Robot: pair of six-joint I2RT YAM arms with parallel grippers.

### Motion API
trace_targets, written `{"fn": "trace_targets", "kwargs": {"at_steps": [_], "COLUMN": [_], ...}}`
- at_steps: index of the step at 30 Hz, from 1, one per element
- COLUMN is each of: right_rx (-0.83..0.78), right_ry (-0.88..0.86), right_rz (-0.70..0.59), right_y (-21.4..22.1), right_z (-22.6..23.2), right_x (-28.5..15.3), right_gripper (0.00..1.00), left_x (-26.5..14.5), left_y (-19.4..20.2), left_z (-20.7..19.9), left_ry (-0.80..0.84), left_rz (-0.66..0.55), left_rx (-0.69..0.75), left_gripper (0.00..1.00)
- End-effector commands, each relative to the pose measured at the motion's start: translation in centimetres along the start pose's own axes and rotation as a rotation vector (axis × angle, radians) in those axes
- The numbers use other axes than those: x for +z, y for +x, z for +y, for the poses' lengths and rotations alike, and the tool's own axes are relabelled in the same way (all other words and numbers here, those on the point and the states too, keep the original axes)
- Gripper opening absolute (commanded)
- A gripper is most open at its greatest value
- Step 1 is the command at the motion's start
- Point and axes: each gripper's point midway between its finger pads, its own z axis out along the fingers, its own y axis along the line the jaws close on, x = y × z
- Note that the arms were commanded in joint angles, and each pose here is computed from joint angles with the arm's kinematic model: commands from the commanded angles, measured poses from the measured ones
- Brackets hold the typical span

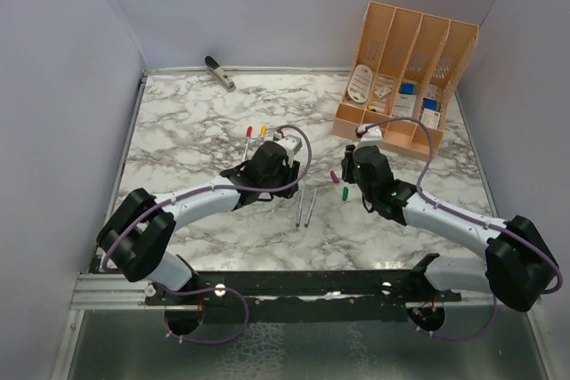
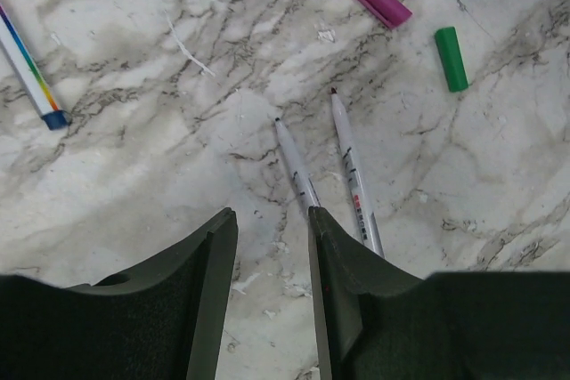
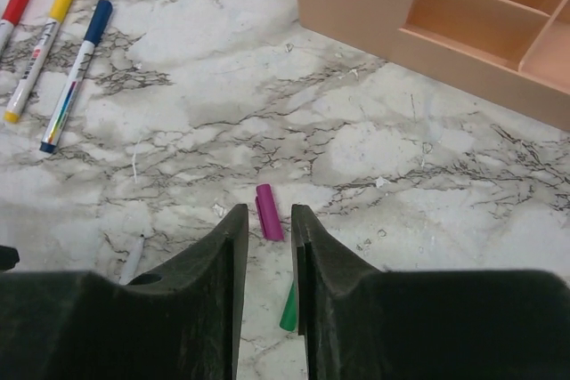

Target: Insert the pens into the pen caps

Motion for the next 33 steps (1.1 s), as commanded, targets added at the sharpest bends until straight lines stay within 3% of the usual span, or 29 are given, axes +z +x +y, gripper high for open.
{"fn": "trace_targets", "kwargs": {"at_steps": [1, 9, 22, 33], "right_rx": [0.041, 0.075, 0.105, 0.115], "right_ry": [0.061, 0.019, 0.012, 0.016], "right_rz": [-0.001, 0.045, 0.047, 0.039], "right_y": [-0.7, 0.4, 0.6, 0.6], "right_z": [-1.1, -1.1, -1.3, -1.6], "right_x": [0.3, 0.5, 0.8, 0.3], "right_gripper": [0.29, 0.4, 0.36, 0.35], "left_x": [-0.7, -0.3, 0.8, 2.8], "left_y": [0.4, 3.0, 3.7, 5.1], "left_z": [-1.2, -2.3, -6.7, -6.5], "left_ry": [0.004, -0.001, 0.068, -0.005], "left_rz": [-0.027, 0.018, 0.034, 0.09], "left_rx": [-0.013, 0.006, 0.077, 0.123], "left_gripper": [0.41, 0.41, 0.42, 0.43]}}
